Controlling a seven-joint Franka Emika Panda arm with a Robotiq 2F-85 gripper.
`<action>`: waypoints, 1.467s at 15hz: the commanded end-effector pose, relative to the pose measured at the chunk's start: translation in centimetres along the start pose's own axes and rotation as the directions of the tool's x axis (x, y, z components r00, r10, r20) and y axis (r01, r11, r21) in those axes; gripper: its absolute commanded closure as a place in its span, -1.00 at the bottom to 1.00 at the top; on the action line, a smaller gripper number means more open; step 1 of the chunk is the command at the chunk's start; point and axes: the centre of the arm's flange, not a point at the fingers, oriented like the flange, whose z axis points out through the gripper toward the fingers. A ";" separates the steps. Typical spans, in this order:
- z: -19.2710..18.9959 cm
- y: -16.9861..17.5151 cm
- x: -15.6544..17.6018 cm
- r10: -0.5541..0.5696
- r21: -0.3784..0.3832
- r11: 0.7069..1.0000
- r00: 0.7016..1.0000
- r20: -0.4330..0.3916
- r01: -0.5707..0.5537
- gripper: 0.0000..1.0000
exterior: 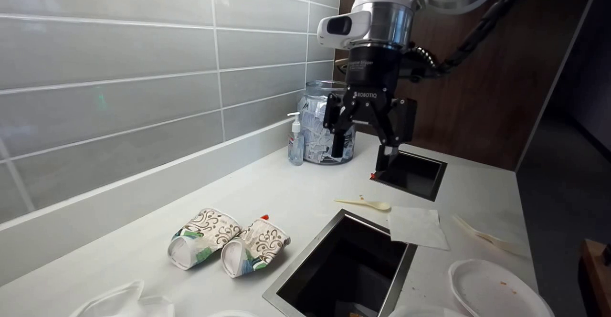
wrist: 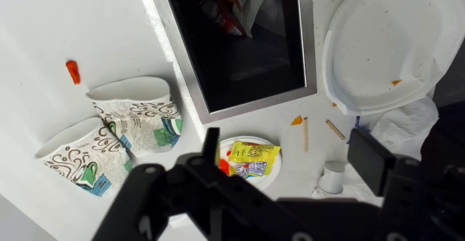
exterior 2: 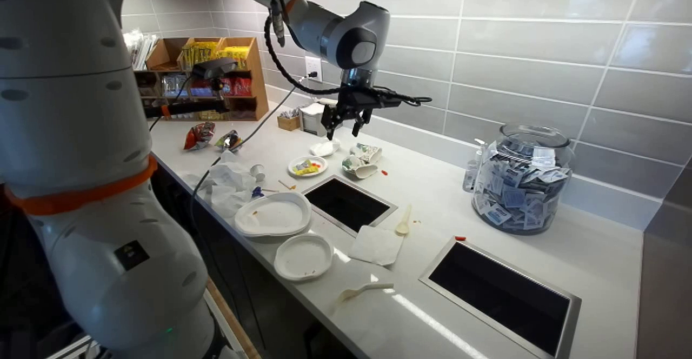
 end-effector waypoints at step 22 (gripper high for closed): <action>-7.5 -3.7 0.0 0.746 -0.245 0.656 0.661 0.074 -0.713 -1.00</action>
